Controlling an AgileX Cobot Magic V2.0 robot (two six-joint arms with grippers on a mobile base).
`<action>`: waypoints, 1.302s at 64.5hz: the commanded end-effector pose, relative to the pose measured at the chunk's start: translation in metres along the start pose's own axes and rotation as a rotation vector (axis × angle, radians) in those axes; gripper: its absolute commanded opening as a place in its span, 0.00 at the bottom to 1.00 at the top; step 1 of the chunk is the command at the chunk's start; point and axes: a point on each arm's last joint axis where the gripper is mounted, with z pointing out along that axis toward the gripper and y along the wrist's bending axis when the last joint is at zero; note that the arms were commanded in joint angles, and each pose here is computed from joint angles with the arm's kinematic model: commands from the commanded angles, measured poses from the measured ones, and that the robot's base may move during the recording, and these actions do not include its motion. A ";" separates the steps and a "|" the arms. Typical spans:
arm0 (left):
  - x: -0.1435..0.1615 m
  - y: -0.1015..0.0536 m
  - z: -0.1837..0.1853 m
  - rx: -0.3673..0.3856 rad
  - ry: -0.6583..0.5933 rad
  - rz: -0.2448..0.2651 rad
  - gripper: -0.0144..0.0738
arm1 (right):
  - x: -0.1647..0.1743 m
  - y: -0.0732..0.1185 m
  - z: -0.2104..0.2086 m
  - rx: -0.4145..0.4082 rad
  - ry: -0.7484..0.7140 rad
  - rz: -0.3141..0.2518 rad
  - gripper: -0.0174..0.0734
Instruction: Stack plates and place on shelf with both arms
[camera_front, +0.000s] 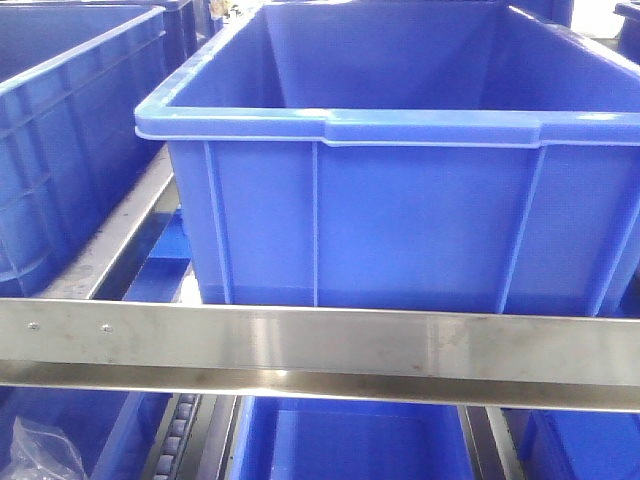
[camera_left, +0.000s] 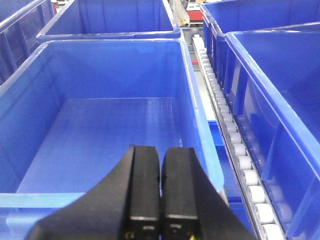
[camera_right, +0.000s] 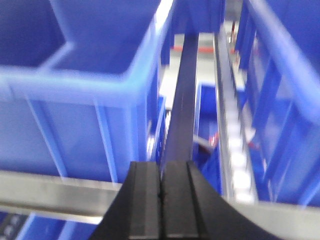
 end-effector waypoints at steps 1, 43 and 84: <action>-0.017 0.001 -0.001 -0.009 -0.112 -0.016 0.26 | -0.006 0.000 -0.001 0.007 -0.117 -0.007 0.25; -0.017 0.001 -0.001 -0.009 -0.112 -0.016 0.26 | -0.009 0.000 -0.001 0.003 -0.138 0.007 0.25; -0.016 0.001 -0.001 -0.010 -0.115 -0.016 0.26 | -0.009 0.000 -0.001 0.003 -0.137 0.007 0.25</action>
